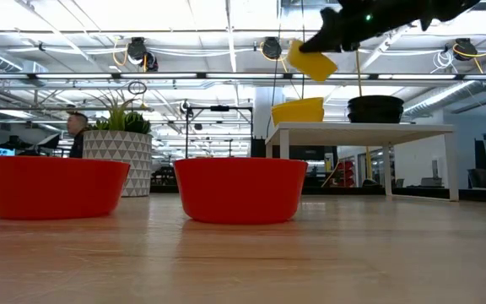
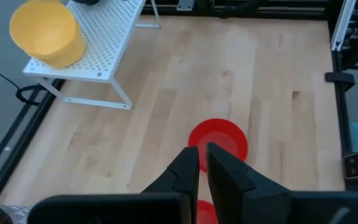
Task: Pick & Place Mini bowls
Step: Stack the yellow bowl on top of the yellow bowl on the shelf
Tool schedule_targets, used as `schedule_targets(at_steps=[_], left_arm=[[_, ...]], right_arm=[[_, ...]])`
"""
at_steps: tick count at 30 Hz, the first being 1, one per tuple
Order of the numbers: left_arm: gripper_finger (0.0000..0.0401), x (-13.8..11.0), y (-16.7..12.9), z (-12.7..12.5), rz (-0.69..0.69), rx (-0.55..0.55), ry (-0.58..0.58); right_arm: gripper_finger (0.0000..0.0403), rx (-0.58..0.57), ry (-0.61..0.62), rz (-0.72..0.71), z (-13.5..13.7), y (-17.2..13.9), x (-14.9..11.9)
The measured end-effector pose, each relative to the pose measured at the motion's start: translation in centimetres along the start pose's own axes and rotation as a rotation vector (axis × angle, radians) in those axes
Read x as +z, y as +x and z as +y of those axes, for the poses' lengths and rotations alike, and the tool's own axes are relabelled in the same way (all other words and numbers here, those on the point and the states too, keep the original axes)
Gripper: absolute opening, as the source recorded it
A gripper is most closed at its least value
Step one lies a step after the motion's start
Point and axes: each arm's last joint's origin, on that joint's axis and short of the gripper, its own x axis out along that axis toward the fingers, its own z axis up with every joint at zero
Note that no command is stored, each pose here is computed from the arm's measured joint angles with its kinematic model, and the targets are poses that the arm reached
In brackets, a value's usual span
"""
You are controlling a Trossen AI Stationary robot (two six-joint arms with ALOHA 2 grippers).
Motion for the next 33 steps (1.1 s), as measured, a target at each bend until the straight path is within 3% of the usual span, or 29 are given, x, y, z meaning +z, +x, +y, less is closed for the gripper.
schedule_targets(at_steps=[7,11,19,25,33], left_arm=[[0.0037,0.4,0.5,0.7,0.003,0.026,0.047],[0.0037,0.7,0.9,1.3,0.007,0.046,0.075],[0.0037,1.2,1.7,2.4,0.017,0.081,0.104],[0.0037,1.4,1.9,2.9,0.025,0.097,0.118],[0.0037,1.5,2.1,3.2,0.028,0.106,0.11]], right_arm=[[0.0,-0.124,0.002,0.058,-2.9,1.8,-1.6],[0.0,-0.058,0.009,0.067,-3.0,2.5,-2.3],[0.0,-0.049,-0.018,0.072,-2.9,3.1,-2.6],[0.0,0.053,0.009,0.066,-2.5,3.0,-2.7],[0.0,0.063,0.003,0.103,-2.4,3.1,-3.1]])
